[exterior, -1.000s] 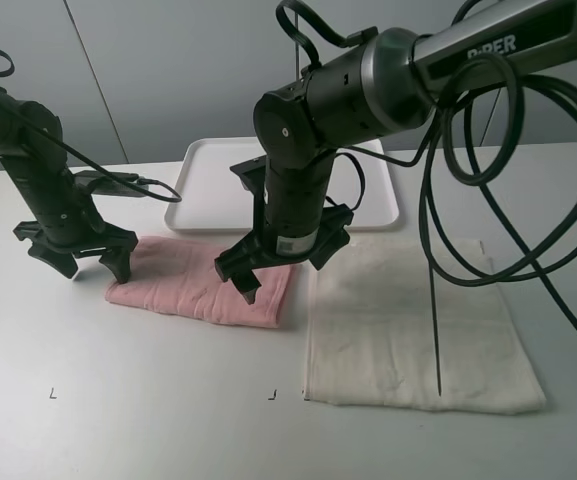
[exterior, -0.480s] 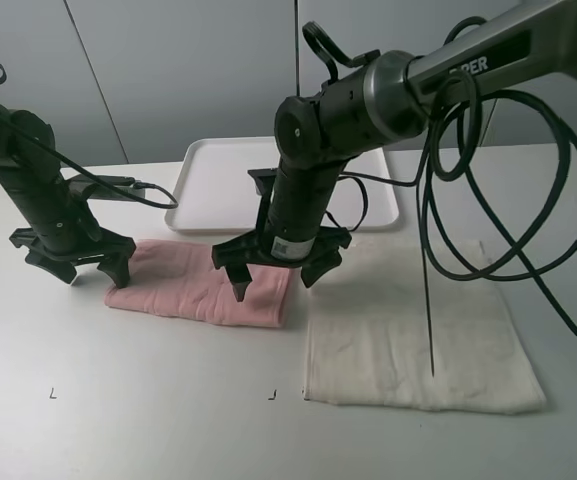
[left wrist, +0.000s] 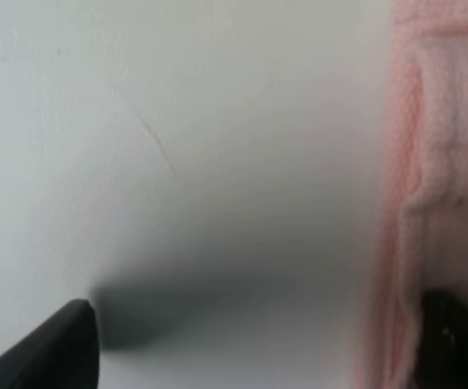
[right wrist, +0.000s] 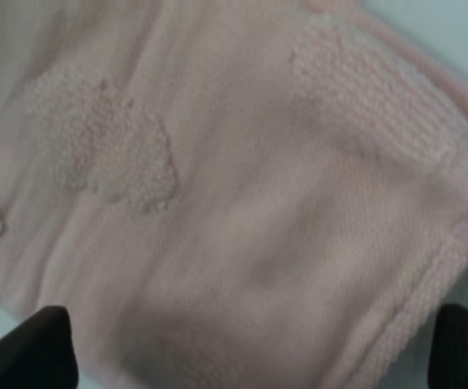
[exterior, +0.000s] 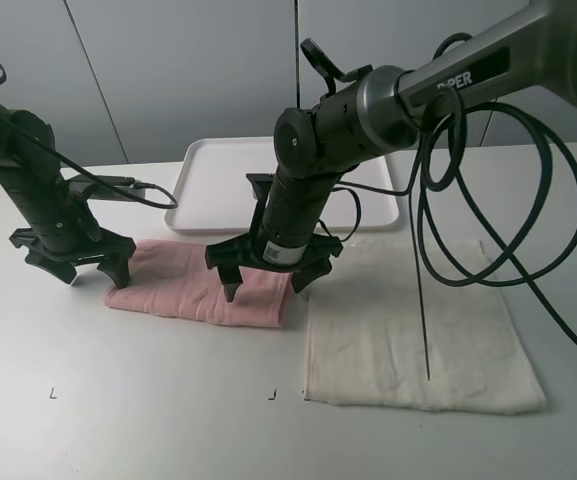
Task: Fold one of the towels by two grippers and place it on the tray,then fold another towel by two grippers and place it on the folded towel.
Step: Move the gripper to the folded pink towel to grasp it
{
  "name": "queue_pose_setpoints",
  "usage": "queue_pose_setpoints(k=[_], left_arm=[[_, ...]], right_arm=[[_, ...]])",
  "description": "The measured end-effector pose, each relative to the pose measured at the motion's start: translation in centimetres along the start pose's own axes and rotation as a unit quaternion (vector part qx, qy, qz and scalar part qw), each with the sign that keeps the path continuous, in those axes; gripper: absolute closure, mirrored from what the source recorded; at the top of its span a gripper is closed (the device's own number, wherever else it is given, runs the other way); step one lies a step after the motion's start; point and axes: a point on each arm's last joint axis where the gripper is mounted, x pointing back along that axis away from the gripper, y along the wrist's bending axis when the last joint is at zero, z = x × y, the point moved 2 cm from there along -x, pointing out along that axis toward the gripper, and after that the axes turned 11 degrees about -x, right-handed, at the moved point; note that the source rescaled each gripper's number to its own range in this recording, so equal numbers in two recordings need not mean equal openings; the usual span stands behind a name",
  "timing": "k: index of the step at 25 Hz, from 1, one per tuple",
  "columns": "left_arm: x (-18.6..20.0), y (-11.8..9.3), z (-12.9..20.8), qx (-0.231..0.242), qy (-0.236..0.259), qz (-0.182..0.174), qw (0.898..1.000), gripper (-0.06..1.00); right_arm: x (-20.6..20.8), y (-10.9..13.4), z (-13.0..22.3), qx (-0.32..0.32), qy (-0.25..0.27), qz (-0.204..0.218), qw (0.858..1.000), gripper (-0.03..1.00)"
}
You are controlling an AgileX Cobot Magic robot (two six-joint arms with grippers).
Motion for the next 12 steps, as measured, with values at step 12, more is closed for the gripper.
queue_pose_setpoints(k=[12], left_arm=[[0.00, 0.00, 0.00, 0.000, 0.000, 0.000, 1.000, -0.05]], right_arm=[[-0.08, -0.33, -0.27, 0.019, -0.012, 0.014, 1.000, 0.04]])
